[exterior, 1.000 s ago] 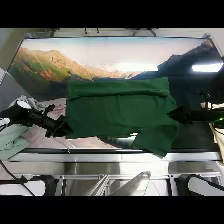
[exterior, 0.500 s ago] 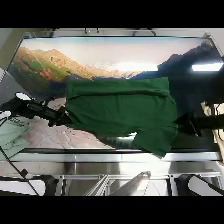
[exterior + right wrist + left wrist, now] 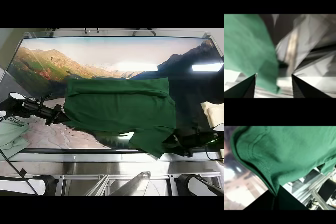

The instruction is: Fold the shirts.

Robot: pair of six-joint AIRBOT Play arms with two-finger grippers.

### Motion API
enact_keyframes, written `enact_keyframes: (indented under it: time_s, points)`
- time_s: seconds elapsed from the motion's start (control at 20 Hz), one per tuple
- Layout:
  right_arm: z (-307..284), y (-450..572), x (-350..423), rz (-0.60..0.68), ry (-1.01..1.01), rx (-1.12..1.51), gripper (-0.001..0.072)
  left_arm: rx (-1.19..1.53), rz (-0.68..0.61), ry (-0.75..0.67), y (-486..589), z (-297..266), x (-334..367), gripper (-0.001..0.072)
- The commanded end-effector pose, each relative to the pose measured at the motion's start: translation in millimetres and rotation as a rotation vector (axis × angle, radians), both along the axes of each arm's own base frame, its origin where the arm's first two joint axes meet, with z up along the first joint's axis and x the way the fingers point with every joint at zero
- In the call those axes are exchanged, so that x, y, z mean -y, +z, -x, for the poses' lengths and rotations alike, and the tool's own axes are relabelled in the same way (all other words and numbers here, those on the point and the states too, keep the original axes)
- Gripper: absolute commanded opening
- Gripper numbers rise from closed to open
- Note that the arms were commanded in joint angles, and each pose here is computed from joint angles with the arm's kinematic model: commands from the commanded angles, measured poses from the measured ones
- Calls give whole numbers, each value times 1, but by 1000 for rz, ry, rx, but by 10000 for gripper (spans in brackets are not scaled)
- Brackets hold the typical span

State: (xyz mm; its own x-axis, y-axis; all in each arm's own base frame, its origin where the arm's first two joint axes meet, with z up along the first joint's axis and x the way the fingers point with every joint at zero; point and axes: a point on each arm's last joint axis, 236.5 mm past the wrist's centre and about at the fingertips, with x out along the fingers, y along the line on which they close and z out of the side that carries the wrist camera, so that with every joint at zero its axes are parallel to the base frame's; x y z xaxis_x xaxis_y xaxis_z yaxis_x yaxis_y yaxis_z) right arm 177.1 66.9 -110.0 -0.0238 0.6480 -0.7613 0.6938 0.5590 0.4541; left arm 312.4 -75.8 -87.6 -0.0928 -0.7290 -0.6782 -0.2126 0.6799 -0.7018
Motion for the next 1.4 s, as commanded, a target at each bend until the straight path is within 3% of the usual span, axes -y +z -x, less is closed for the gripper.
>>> enact_keyframes:
  time_s: [0.0, 0.1, 0.2, 0.25, 0.3, 0.55, 0.7, 0.95, 1.15, 1.35]
  points:
    - [-16, -23, -5, 73, -38, 90, 506, 4, 5, -5, 1, 0, 0, 30]
    - [-40, -20, -5, 73, -69, 197, 491, 2, 6, -9, 1, 1, 0, 30]
    - [-57, -8, -14, 18, -77, 288, 126, -5, 12, -15, 2, 3, 1, 30]
    - [-57, -2, -21, -15, -63, 307, 99, -6, 14, -17, 3, 4, 1, 31]
    - [-54, 4, -27, -46, -38, 316, 12, -9, 17, -20, 3, 5, 1, 30]
    - [-33, 55, -53, -170, 89, 391, 14, -56, 78, -52, 16, 21, -1, 30]
    - [-19, 98, -64, -181, 135, 490, 14, -78, 103, -2, 21, 24, -19, 27]
    - [-38, 140, -53, -34, 82, 726, 14, -116, 156, 25, 32, 34, -33, 21]
    - [-38, 140, -49, -7, 82, 709, 14, -207, 82, 32, 22, 54, -56, 21]
    - [-38, 114, 0, 232, 75, 618, 15, -233, 79, 76, 22, 58, -70, 21]
